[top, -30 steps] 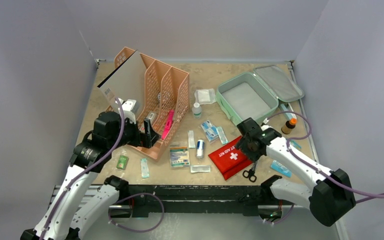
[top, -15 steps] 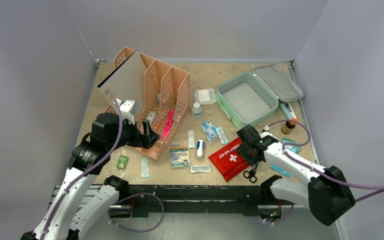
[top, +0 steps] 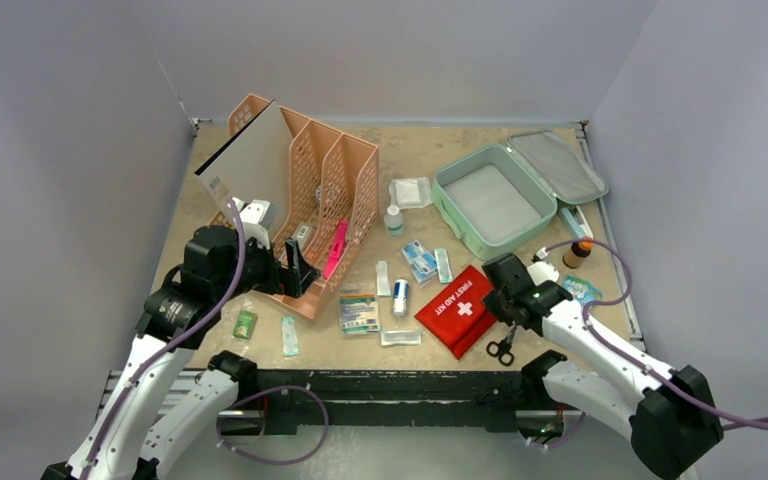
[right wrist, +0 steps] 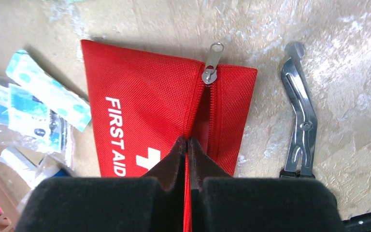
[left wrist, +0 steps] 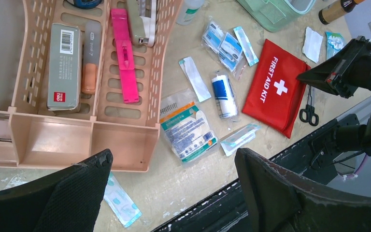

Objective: Organize the medicine kit
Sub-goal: Pick up the medicine pouch from the center of the board.

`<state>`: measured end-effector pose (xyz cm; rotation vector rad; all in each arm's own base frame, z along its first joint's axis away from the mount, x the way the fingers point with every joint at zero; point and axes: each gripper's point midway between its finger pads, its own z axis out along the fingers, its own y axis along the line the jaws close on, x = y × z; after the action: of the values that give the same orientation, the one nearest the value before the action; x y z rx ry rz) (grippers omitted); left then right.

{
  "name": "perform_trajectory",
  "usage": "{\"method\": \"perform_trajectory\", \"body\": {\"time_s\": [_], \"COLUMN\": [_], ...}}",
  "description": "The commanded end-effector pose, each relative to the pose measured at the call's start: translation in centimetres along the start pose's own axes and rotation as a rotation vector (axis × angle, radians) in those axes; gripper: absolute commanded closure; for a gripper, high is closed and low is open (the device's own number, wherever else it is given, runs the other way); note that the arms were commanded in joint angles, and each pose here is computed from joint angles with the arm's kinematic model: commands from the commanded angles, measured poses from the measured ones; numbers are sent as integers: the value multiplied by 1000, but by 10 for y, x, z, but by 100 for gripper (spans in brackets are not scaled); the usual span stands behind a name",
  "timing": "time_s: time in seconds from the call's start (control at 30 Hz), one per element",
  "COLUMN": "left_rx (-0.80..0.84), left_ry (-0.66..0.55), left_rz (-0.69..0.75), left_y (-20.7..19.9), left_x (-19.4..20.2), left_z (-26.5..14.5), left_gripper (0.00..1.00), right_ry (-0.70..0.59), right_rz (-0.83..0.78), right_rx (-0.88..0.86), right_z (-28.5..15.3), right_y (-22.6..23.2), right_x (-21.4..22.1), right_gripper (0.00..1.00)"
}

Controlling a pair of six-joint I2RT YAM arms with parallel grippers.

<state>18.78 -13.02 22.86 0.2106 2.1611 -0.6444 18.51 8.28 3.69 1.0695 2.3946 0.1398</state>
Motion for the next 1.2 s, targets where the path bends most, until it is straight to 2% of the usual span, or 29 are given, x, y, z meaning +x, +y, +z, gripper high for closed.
{"method": "perform_trajectory", "body": {"time_s": [0.0, 0.3, 0.53, 0.67, 0.8, 1.07, 1.17], "left_rx": [1, 11, 17, 67, 128, 312, 347], "left_ry": [-30, -30, -26, 0, -12, -11, -29], "left_rz": [12, 6, -36, -60, -92, -199, -185], "left_y": [1, -1, -7, -21, -38, -76, -95], "left_x": [-5, -5, -10, -21, -40, -71, -75], "left_z": [1, 0, -2, -4, -5, 23, 39], "left_gripper": [4, 4, 7, 14, 17, 28, 29], "right_ry": [-100, -114, -71, 5, 92, 131, 141], "right_rz": [-27, -45, -81, -58, -5, 114, 145], "right_rx": [-49, -133, -212, -354, -469, -677, -726], "right_z": [-11, -41, -77, -107, -138, -195, -209], "right_y": [10, 24, 41, 70, 96, 135, 144], "right_x": [-23, -37, -42, -37, -33, -48, -52], "right_gripper": [100, 100, 100, 100, 100, 100, 100]}}
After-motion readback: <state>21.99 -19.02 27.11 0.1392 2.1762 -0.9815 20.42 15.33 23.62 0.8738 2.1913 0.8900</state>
